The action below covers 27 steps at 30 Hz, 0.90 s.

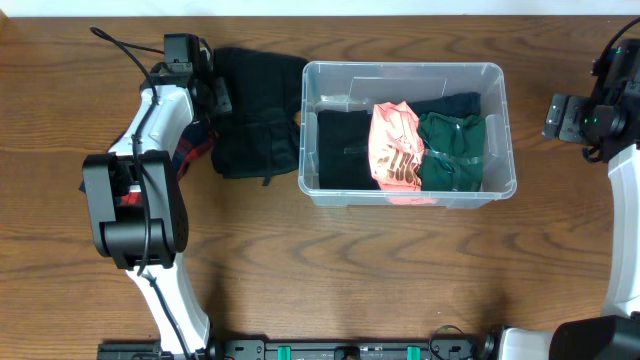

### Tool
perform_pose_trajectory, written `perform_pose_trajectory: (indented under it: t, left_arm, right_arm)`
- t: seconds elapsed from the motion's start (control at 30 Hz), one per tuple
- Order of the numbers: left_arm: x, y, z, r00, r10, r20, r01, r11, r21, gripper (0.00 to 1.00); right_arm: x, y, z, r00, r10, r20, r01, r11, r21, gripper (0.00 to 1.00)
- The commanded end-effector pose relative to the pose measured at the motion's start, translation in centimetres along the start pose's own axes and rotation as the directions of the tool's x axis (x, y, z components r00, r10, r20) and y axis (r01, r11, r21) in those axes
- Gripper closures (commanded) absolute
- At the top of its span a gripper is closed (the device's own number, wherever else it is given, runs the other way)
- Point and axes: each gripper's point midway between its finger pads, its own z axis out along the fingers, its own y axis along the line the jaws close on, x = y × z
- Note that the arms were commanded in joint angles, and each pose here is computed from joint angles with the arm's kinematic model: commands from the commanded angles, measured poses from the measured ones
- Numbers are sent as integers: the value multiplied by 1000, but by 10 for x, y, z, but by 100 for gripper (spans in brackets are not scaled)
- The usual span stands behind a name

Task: Pack container

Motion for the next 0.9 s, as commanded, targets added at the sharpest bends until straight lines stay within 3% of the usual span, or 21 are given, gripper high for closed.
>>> perform_pose_trajectory:
  t: [0.0,0.13,0.27,0.43,0.53,0.87]
  left_arm:
    - [0,-6,-7,1000,12,3,-12,1000,22,60]
    - [1,-6,-7,1000,12,1,-12,1000,21,67]
    - [0,-6,-7,1000,11,2,-11,1000,21,94]
    - [-1,-5,-9,1000,15,5,-15,1000,21,94]
    - [-10,-6,-23,996,84,40,-85,996,23,94]
    - [-61,-19,-135,943,163,292,-176,984,21,94]
  right_arm:
    - [-2,-4,-1,1000,13,4,-13,1000,15,1]
    - [-2,-4,-1,1000,13,4,-13,1000,15,1]
    - [-2,-4,-1,1000,13,4,-13,1000,15,1]
    - [-2,-4,-1,1000,13,4,-13,1000,15,1]
    - [-2,-4,-1,1000,13,4,-13,1000,15,1]
    - [-2,-4,-1,1000,13,4,-13,1000,15,1]
